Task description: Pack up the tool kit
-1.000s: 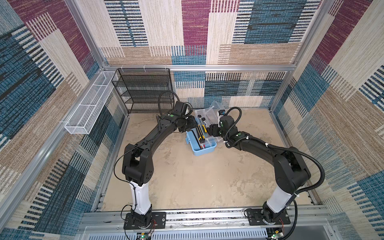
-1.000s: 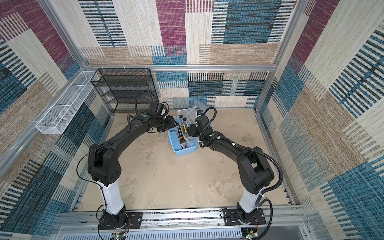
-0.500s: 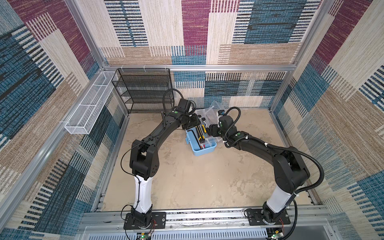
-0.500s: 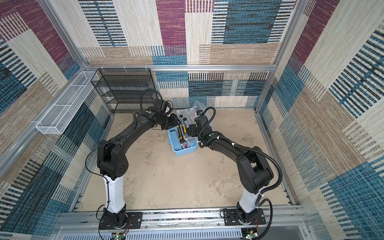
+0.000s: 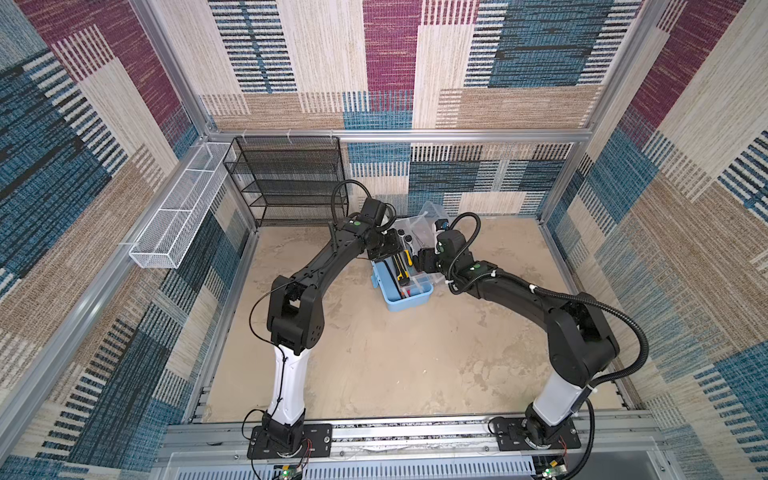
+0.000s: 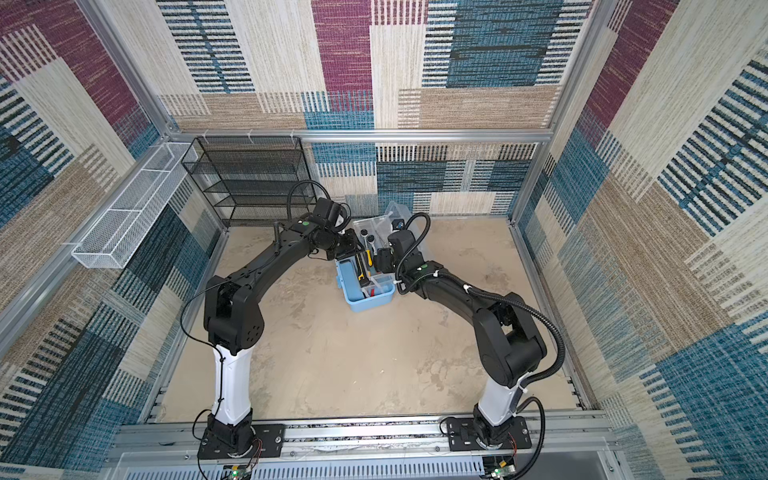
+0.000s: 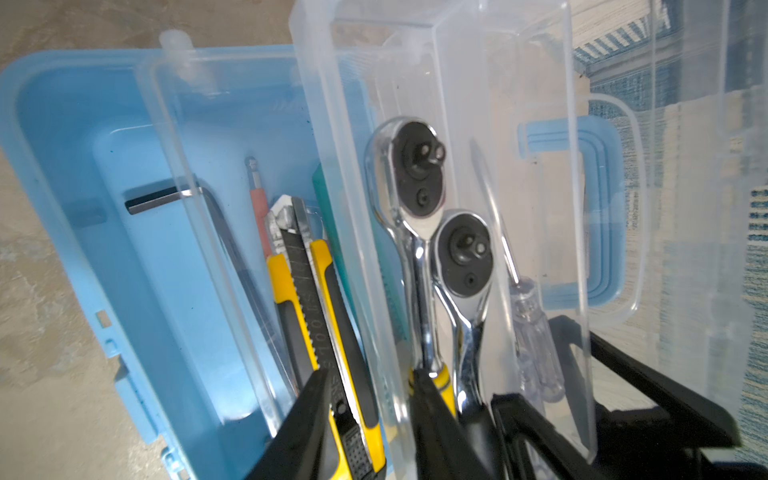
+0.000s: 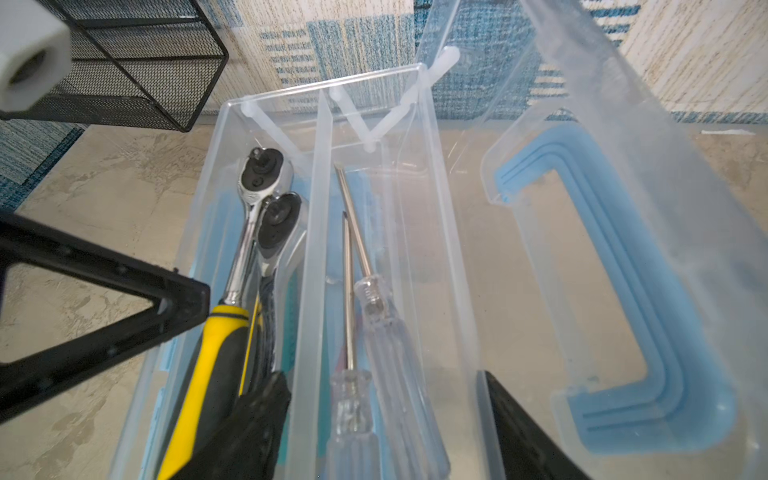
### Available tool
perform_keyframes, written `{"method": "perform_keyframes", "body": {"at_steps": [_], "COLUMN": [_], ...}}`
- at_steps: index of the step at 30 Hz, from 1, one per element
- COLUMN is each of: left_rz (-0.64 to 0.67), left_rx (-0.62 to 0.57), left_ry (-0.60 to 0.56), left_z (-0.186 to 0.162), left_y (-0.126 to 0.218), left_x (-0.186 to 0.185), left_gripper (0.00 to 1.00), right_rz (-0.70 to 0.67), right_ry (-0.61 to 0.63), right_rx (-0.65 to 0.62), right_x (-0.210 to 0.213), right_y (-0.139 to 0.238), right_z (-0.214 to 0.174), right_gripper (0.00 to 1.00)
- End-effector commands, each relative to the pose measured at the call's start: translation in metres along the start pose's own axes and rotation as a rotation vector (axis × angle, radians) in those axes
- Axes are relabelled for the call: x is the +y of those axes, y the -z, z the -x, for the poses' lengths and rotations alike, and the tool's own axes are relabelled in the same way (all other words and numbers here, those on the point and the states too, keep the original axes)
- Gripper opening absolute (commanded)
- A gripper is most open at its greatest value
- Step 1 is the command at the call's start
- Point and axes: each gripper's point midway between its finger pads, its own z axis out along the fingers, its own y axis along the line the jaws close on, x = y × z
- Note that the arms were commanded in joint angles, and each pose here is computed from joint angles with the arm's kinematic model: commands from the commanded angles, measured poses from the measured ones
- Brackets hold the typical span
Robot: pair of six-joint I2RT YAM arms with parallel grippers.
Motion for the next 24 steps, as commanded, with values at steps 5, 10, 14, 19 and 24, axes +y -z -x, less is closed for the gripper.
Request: {"method": "perform_keyframes", "body": {"at_steps": [5, 10, 14, 19, 24], "left_rz": [0.043, 0.044, 0.047, 0.020, -0.015], "left_rx": [0.056, 0.052, 0.053, 0.057, 0.057], "left_ry": [-0.002, -0.001, 0.000, 0.001, 0.009], "left_z": [-0.014, -0.012, -0.013, -0.012, -0.009], "left_y": [-0.006, -0.005, -0.004, -0.002, 0.002], "left_x": [0.013, 0.013, 0.014, 0.007, -0.002], "left_gripper": [0.33, 0.33, 0.33, 0.35, 0.37], "right_rz": [0.007, -0.018, -0.035, -0.055, -0.096], "right_ry": [-0.005, -0.011, -0.026, -0.030, -0.022], "right_rx": [-0.029, -0.033, -0.048, -0.066, -0.054], "right_x": [0.005, 0.002, 0.000, -0.003, -0.010], "right_y": [0.005, 0.006, 0.009, 0.011, 0.005], "right_z": [0.017, 0.023, 0.029, 0.035, 0.030], "right_gripper": [0.77, 0.79, 0.81, 0.82, 0.82]}}
